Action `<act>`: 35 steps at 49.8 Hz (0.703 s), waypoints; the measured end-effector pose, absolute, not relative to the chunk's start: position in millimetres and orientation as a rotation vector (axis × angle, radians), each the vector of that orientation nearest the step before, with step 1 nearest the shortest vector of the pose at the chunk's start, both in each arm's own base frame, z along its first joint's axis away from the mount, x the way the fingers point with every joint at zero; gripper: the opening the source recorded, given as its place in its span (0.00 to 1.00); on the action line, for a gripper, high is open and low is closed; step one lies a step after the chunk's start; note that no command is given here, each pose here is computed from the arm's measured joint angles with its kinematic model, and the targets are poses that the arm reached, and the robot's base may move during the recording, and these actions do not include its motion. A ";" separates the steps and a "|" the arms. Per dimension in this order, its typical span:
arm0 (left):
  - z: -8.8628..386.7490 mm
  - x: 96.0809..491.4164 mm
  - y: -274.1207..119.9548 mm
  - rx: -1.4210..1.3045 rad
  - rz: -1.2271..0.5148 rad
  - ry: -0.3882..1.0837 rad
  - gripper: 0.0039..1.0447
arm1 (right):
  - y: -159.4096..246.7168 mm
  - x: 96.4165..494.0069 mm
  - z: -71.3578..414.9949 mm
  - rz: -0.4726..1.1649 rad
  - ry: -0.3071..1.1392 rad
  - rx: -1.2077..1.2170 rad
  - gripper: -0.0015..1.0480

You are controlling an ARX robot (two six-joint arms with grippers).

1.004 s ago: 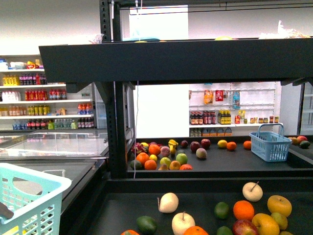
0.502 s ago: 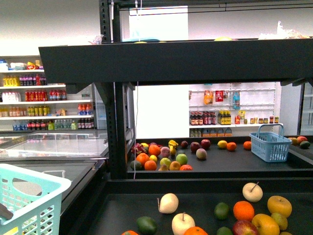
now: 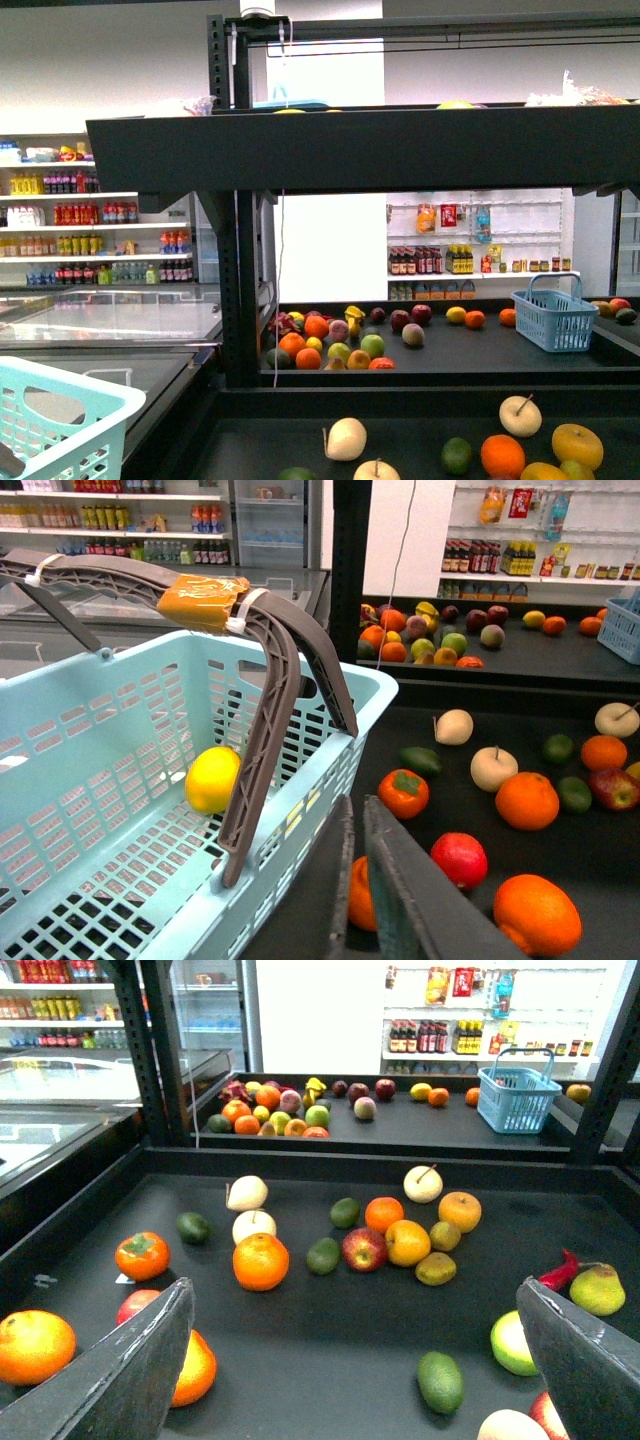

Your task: Pick lemon from shelf

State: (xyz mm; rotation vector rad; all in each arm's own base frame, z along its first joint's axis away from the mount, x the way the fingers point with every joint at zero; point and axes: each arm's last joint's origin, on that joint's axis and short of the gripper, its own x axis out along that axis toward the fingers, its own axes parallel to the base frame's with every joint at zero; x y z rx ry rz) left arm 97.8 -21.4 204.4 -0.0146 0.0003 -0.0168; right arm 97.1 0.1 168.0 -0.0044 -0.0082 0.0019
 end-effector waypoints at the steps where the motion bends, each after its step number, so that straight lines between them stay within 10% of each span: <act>1: 203.4 97.7 -20.4 -0.016 -0.018 -0.002 0.02 | 0.1 97.1 168.0 0.002 -0.008 -0.004 0.93; 35: 166.9 97.5 -0.4 -0.009 -0.002 0.001 0.02 | 0.1 97.1 168.0 0.002 -0.008 -0.004 0.93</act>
